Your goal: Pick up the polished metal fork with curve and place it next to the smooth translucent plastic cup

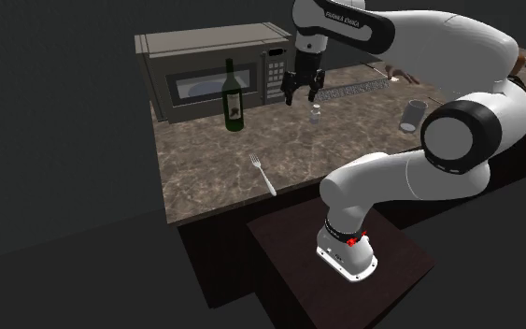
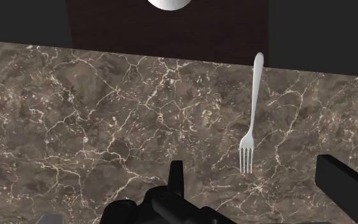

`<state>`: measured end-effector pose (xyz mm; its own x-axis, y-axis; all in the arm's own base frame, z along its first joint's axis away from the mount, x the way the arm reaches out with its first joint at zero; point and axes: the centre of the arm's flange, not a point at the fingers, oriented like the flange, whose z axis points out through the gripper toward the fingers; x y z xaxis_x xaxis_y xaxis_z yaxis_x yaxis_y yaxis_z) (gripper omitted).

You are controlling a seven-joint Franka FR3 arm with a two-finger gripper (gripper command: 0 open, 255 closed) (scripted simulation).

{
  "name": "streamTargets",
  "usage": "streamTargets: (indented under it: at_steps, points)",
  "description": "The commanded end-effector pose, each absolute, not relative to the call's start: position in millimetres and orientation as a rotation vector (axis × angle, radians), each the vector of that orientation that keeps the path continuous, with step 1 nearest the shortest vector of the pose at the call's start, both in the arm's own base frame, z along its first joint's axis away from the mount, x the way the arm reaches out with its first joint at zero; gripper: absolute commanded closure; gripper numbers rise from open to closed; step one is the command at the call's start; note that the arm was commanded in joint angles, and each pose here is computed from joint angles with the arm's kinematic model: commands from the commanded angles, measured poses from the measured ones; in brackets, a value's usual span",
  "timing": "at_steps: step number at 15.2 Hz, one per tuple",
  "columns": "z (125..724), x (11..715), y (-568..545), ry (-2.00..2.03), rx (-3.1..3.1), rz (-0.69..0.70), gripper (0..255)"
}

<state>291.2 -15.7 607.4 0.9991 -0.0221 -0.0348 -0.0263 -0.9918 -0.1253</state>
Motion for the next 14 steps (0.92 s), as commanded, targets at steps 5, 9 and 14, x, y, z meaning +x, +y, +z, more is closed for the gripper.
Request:
streamTargets:
  at_steps: [5,9,14]
  points:
    - [563.0,299.7,12.8,0.083,-3.036,0.020,0]
    - [518.1,309.9,39.9,0.130,-3.056,-0.012,0]
    - [461.5,325.0,72.0,0.190,-3.079,-0.051,0]
